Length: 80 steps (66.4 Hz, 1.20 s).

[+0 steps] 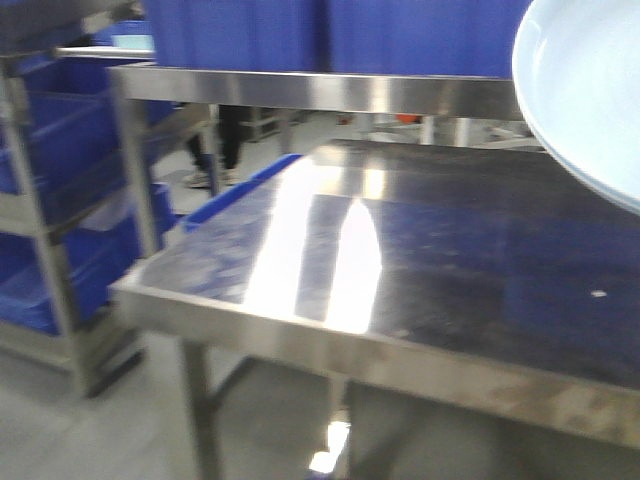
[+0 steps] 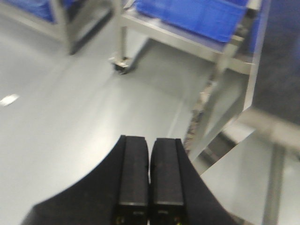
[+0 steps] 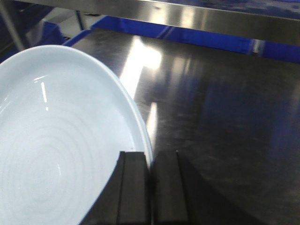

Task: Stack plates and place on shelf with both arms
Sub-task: 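Drive the base away from the table holding the plates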

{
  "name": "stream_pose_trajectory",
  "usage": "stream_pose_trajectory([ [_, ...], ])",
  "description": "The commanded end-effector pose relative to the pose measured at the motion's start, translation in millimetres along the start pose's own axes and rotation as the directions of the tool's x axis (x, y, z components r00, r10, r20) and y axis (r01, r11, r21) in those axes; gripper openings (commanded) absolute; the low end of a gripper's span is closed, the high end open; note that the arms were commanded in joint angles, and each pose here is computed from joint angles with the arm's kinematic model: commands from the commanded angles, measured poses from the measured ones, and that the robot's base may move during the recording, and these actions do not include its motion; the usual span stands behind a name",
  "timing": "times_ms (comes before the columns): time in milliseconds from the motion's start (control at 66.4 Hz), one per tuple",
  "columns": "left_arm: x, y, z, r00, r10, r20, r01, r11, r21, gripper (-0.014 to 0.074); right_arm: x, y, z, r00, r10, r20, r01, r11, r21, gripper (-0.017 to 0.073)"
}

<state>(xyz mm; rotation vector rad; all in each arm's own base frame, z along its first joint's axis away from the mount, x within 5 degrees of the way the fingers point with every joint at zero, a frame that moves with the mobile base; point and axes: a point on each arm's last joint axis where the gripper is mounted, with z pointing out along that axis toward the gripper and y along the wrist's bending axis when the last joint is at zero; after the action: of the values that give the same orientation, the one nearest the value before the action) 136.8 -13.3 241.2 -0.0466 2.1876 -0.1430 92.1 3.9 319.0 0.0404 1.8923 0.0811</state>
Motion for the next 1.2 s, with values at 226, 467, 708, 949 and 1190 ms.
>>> stream_pose_trajectory([
  [226,-15.8,-1.4,-4.1,0.994,-0.012,0.106,0.011,1.000,0.010,0.0083,-17.9,1.6,-4.9,0.992,-0.006,0.128,0.008,1.000,-0.013,0.0057],
  [467,-15.8,-1.4,-4.1,0.994,-0.012,0.106,0.011,1.000,0.010,0.0083,-17.9,1.6,-4.9,0.992,-0.006,0.128,0.008,1.000,-0.013,0.0057],
  [708,-15.8,-1.4,-4.1,0.994,-0.012,0.106,0.011,1.000,0.010,0.0083,-17.9,1.6,-4.9,0.992,-0.006,0.128,0.008,1.000,-0.013,0.0057],
  [949,-15.8,-1.4,-4.1,0.994,-0.012,0.106,0.011,1.000,0.010,0.0083,-17.9,1.6,-4.9,0.992,-0.006,0.128,0.008,1.000,-0.013,0.0057],
  [1190,-15.8,-1.4,-4.1,0.994,-0.012,0.106,0.011,1.000,0.010,0.0083,-17.9,1.6,-4.9,0.992,-0.006,0.128,0.008,1.000,-0.013,0.0057],
])
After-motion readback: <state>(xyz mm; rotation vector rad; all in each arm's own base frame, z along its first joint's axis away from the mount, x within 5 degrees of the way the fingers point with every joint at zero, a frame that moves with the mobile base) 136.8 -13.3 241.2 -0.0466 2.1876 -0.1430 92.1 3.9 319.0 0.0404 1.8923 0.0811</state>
